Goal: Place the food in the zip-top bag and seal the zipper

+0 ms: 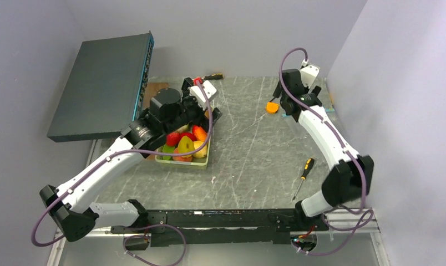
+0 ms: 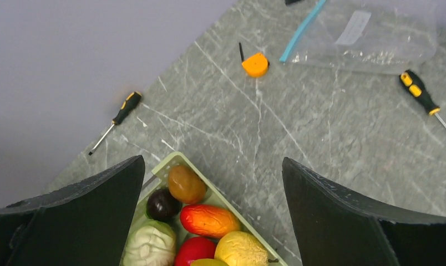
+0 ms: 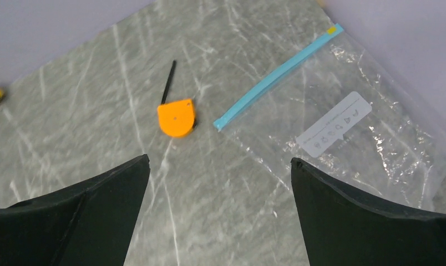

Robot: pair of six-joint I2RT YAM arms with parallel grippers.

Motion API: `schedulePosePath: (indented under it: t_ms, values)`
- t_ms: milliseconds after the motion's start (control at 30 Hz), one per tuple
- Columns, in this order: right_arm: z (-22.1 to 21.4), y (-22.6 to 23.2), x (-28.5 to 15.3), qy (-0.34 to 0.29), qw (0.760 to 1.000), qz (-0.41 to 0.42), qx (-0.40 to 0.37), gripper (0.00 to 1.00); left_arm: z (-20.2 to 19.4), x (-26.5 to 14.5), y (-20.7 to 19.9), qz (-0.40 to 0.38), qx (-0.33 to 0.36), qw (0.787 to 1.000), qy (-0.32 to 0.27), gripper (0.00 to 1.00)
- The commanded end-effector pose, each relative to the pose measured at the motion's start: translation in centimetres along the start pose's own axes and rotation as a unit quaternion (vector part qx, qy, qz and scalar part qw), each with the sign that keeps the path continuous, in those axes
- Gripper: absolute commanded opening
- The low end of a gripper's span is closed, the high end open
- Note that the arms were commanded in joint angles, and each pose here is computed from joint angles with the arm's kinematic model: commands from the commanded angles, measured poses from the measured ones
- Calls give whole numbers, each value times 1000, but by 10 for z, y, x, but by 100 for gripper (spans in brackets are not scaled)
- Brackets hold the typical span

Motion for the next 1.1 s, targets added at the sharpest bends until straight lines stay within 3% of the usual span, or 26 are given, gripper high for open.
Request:
schedulePosePath:
  t_ms: [0,233,467,733,1067]
  values:
    - [21,-12,33,-21,992,-90,87,100,2,14,0,-6,30,1000,-3,100]
    - [5,-25,122,30,986,-141,82,100,-30,24,-23,-17,24,999,14,100]
    - [-17,-44,193,74,957,-281,13,100,-53,39,-56,-6,102,992,70,100]
    - [-23,-46,228,53,956,-286,-48,98,-67,56,-67,-19,95,991,91,100]
    - [-72,-67,236,95,941,-317,-68,94,-74,59,-63,1,106,990,95,100]
Point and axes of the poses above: each gripper's point midway between its finger pads, its own x axis out along the fingers, its own y axis along the line the jaws close on, z = x × y, the point moved 4 cm from there along -x, back along the fingers, and after that the axes turned 5 degrees about x, right-handed, at the moved point
